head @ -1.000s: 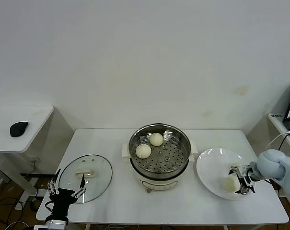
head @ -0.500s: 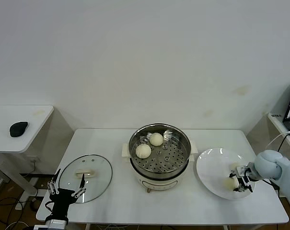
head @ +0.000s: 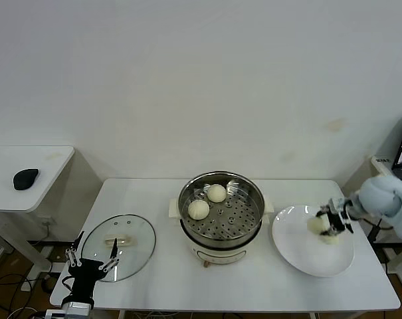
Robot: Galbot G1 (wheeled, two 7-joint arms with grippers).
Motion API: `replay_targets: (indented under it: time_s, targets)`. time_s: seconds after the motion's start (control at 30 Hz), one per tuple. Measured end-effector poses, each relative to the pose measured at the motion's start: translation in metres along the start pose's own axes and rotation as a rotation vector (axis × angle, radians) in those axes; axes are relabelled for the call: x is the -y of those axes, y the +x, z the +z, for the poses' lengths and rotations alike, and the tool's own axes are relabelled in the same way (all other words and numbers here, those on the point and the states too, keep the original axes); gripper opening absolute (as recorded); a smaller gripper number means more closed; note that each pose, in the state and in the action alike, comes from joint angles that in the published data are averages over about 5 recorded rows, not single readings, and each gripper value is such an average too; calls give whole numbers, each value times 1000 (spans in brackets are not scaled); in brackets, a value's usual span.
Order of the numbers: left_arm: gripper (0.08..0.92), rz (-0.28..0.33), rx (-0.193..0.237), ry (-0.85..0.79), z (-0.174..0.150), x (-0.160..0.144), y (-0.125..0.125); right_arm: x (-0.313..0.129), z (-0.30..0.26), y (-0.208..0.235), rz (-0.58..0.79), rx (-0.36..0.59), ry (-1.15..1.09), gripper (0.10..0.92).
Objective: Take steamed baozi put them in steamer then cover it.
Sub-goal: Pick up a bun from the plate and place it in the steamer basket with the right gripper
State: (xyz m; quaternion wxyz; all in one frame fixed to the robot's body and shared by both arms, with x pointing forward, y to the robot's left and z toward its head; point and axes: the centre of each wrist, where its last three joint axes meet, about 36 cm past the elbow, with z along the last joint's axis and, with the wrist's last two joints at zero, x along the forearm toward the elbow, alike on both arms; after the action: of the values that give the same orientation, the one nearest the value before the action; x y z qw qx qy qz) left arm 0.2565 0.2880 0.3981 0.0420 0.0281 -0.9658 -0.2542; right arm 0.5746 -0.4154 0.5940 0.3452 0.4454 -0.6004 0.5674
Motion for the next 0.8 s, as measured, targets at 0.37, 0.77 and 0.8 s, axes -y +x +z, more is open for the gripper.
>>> replay_targets:
  time_s: [0.37,0.77,0.8]
  targets:
    - [823,-7,0,7,1,0,-4,60,-102,53,80,143,198,585]
    - [823,-26,-11,14,3,-3,-2,53,-204,18,-21,272,580,590]
    - [823,-28,-12,14,2,-4,-2,52,-209,14,-27,277,615,591]
